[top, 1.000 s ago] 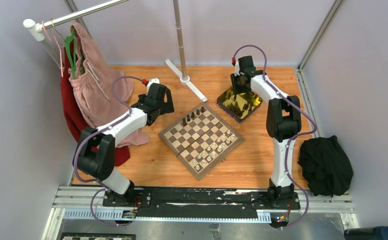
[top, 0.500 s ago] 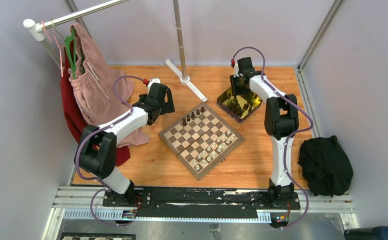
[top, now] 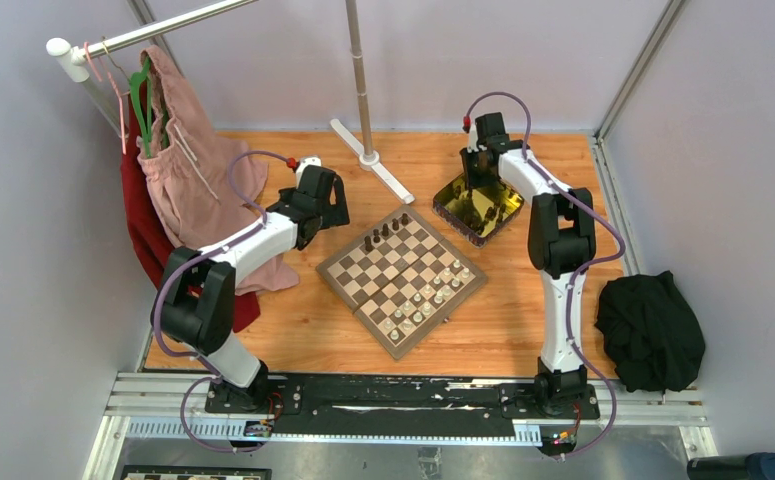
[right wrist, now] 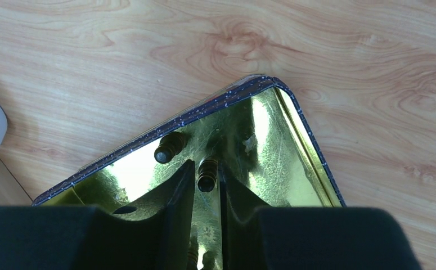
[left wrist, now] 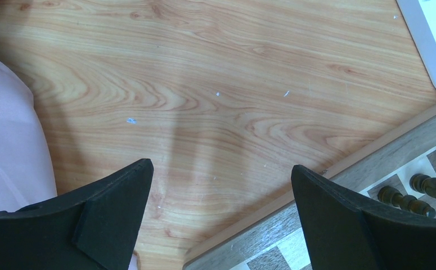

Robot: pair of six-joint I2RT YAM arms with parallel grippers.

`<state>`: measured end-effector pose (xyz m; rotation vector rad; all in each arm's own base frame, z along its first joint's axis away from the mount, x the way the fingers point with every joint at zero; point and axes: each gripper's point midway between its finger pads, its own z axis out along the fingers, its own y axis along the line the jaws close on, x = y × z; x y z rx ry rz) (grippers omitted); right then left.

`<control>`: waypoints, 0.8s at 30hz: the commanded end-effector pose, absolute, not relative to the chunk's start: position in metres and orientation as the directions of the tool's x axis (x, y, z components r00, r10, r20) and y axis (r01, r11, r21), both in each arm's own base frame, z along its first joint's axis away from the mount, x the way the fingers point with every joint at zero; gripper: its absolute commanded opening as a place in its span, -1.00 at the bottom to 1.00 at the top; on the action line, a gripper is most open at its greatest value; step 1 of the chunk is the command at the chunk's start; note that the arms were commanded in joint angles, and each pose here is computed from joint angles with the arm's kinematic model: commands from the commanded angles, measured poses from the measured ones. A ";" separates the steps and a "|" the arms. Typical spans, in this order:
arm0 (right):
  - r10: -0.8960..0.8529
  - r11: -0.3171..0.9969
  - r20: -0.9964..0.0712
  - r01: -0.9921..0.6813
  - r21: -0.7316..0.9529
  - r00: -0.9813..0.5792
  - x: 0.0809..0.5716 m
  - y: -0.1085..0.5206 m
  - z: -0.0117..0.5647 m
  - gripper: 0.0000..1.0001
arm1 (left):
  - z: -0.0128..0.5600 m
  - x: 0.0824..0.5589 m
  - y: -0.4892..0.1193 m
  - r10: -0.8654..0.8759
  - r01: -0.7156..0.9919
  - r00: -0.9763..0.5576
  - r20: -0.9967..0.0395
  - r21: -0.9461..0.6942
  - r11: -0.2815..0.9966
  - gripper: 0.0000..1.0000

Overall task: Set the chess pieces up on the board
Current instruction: Pick up the chess piece from the storage box.

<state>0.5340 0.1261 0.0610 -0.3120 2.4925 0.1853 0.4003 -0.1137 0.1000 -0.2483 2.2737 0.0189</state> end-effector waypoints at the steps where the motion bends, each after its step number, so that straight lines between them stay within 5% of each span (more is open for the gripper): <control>1: -0.154 0.965 -0.569 -0.247 0.088 -0.808 0.534 0.121 0.052 -0.50 | 0.104 0.407 -0.113 -0.176 -0.192 -0.629 -0.757 -0.068 0.979 1.00; 24: -0.155 0.967 -0.551 -0.240 0.085 -0.820 0.527 0.117 0.047 -0.47 | 0.104 0.404 -0.113 -0.181 -0.193 -0.628 -0.757 -0.073 0.978 1.00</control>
